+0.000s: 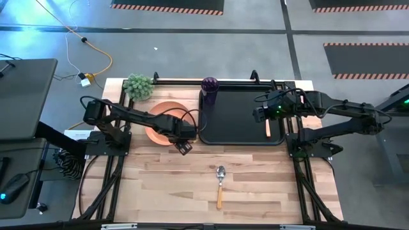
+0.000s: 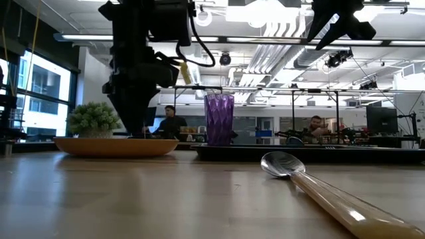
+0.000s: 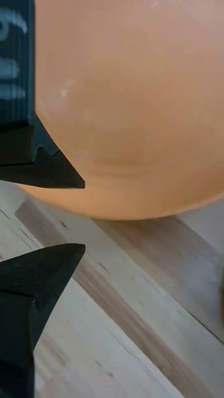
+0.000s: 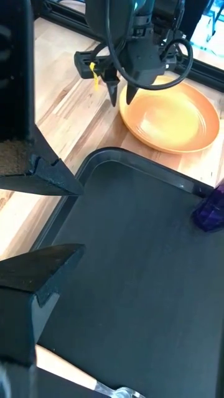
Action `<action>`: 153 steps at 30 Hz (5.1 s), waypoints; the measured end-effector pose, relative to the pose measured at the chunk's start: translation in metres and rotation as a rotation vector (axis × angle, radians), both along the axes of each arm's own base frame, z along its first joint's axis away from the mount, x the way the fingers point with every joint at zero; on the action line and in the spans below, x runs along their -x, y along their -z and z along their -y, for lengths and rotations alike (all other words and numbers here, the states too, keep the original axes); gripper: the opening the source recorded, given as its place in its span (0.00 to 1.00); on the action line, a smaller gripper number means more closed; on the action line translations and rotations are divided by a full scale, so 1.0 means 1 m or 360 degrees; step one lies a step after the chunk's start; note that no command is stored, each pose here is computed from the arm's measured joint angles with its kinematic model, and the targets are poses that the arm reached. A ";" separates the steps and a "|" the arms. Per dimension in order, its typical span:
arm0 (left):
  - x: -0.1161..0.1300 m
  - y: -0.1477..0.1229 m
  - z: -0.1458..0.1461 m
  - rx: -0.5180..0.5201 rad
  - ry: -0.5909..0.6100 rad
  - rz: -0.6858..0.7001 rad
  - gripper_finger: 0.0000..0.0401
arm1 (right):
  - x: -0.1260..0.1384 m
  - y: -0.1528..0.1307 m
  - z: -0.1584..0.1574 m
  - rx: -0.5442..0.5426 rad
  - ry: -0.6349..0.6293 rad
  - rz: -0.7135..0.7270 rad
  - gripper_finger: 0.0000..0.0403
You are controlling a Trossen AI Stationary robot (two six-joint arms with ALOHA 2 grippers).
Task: Pick and place plate/cup/fork/spoon on tray
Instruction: Put the orange plate to the center of the black tray
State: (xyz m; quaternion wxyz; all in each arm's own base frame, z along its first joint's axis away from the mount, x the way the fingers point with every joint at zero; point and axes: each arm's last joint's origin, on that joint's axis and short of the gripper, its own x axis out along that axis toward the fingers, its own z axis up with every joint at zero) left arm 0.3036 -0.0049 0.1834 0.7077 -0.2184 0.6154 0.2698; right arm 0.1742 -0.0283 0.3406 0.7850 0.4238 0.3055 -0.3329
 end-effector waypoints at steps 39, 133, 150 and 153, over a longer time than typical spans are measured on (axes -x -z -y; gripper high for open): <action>-0.008 0.023 0.004 -0.0010 0.0021 -0.0095 0.03 | 0.000 0.000 0.000 0.0004 0.0004 -0.0001 0.31; -0.048 -0.116 0.053 -0.0838 0.2452 0.0125 0.00 | -0.025 0.018 0.018 -0.0344 0.0080 -0.0061 0.31; -0.047 -0.116 0.053 -0.0835 0.2456 0.0119 0.00 | -0.049 0.041 0.022 -0.0405 0.0032 -0.0238 0.21; -0.047 -0.116 0.053 -0.0836 0.2456 0.0119 0.00 | -0.050 0.041 0.023 -0.0399 0.0025 -0.0223 0.09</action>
